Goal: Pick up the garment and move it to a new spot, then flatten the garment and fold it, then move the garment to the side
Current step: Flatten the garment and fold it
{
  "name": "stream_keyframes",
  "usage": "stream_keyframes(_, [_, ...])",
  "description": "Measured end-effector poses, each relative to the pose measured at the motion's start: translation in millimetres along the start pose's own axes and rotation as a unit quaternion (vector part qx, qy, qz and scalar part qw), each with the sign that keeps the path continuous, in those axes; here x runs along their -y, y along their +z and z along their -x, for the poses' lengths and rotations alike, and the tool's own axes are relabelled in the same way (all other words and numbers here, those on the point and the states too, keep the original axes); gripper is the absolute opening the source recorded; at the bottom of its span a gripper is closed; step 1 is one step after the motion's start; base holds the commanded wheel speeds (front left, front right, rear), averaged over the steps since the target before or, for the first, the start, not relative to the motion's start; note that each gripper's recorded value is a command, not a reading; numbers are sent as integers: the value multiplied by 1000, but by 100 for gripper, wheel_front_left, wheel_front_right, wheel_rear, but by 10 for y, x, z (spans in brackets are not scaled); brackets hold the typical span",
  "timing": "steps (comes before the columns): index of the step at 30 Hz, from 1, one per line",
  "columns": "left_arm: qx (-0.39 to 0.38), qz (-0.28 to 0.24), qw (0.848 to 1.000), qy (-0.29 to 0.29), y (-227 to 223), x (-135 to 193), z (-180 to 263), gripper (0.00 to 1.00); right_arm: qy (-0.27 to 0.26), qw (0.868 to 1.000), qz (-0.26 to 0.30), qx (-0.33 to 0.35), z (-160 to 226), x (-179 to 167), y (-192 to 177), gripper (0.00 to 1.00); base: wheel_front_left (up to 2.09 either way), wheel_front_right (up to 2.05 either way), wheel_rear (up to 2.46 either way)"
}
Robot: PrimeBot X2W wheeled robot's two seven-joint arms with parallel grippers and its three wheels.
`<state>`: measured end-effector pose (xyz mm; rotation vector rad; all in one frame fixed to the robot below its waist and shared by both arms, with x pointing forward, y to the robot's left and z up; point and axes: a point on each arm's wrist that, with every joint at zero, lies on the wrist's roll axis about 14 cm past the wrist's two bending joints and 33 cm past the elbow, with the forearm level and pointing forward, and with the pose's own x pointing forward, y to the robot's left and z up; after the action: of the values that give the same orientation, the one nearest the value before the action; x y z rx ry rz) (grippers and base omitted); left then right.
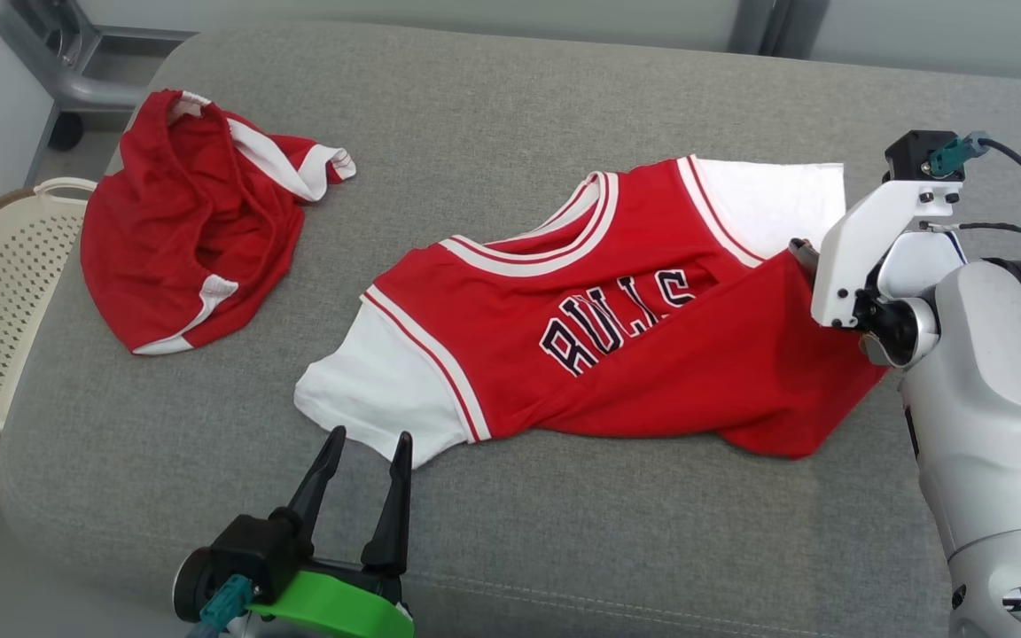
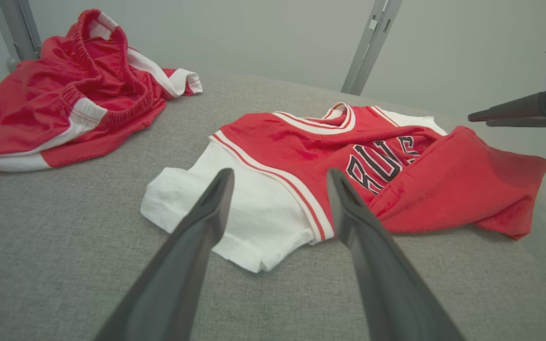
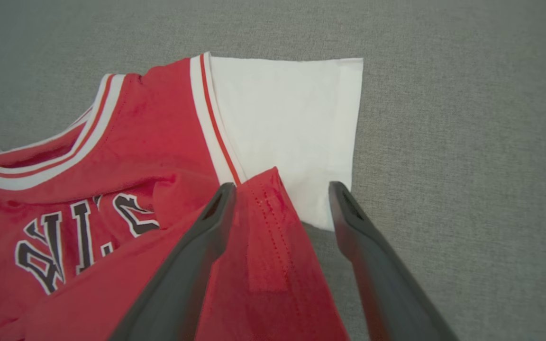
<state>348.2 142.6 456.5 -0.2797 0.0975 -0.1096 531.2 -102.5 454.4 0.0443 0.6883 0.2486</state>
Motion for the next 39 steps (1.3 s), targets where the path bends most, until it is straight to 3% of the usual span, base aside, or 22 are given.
stream_keyframes(9, [-13,2,1000,12,-81,-67,42,100,5,999,-7,-47,-200,-63,-206,100,0,0,0])
stream_keyframes(10, [-15,2,1000,14,-87,-76,43,100,6,999,-9,-51,-218,-70,-227,85,0,0,0])
stream_keyframes(11, [-16,2,1000,15,-94,-82,42,100,7,998,-11,-55,-234,-77,-247,49,0,0,0])
stream_keyframes(12, [-17,2,1000,16,-101,-87,41,100,7,998,-11,-58,-247,-81,-264,26,0,0,0])
stream_keyframes(13, [-18,2,1000,16,-106,-90,39,100,7,998,-10,-61,-257,-82,-277,8,0,0,0])
stream_keyframes(14, [-19,3,1000,16,-112,-91,37,100,6,998,-9,-63,-265,-80,-292,0,0,0,0])
stream_keyframes(24, [-22,3,1000,8,-132,-49,7,100,6,999,3,-46,-214,-82,-233,0,0,0,0])
stream_keyframes(25, [-21,3,1000,7,-128,-41,4,100,5,999,5,-45,-201,-73,-223,6,0,0,0])
stream_keyframes(26, [-20,3,1000,6,-123,-34,0,100,4,999,5,-43,-190,-66,-214,32,0,0,0])
stream_keyframes(27, [-19,3,1000,4,-118,-27,-5,100,4,999,5,-42,-179,-55,-206,49,0,0,0])
stream_keyframes(28, [-19,2,1000,3,-113,-20,-8,100,2,999,6,-40,-169,-43,-197,96,0,0,0])
stream_keyframes(29, [-18,2,1000,1,-110,-13,-10,100,2,999,7,-38,-160,-35,-185,100,0,0,0])
stream_keyframes(39, [-19,2,1000,3,-115,-18,-3,100,6,999,6,-31,-167,-57,-160,100,0,0,0])
